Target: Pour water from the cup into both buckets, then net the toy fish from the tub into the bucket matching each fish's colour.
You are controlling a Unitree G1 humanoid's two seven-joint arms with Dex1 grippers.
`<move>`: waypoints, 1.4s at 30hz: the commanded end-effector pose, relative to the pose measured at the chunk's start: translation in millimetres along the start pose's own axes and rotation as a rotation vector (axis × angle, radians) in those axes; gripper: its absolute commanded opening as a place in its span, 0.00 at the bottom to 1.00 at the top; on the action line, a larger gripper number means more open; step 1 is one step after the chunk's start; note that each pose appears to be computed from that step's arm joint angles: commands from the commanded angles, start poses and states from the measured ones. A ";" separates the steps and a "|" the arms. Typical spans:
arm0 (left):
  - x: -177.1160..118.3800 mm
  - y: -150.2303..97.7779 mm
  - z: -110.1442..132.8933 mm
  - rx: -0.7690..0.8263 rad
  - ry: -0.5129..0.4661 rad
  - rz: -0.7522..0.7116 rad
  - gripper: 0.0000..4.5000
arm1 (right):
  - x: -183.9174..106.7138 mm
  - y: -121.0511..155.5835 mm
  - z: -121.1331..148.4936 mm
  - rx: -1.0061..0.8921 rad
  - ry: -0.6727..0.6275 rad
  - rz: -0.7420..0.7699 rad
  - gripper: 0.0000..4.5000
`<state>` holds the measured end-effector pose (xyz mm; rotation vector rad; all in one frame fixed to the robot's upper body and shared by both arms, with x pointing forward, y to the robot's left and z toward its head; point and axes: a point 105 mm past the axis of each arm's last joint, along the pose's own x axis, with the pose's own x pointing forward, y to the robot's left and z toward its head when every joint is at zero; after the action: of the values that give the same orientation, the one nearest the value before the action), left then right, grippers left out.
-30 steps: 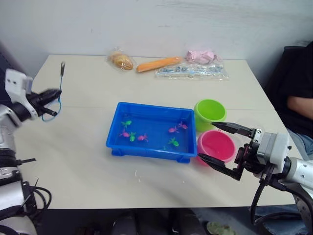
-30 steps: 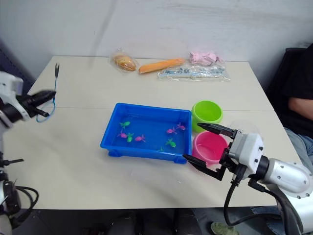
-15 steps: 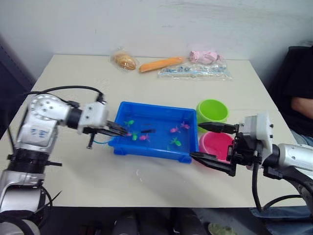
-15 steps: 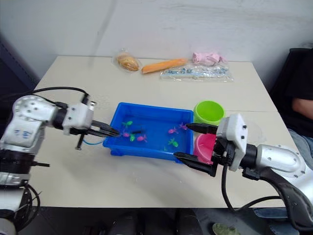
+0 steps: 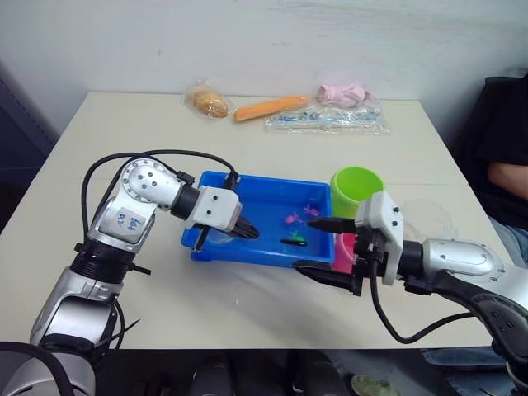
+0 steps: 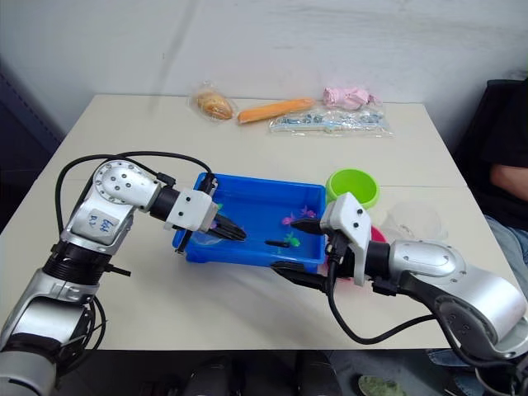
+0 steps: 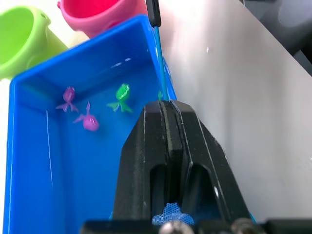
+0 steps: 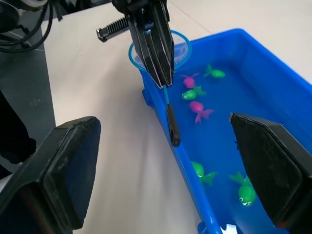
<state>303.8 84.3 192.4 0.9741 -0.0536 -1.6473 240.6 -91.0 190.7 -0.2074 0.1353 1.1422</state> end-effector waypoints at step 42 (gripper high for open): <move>-130.6 -24.1 -13.8 -0.403 -0.233 0.513 0.99 | -46.3 -20.4 -3.2 -0.070 -0.008 -0.175 0.00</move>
<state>294.4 194.2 235.9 0.3673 -0.0689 -1.2686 245.3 -137.6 183.5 -0.2209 0.1441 0.9701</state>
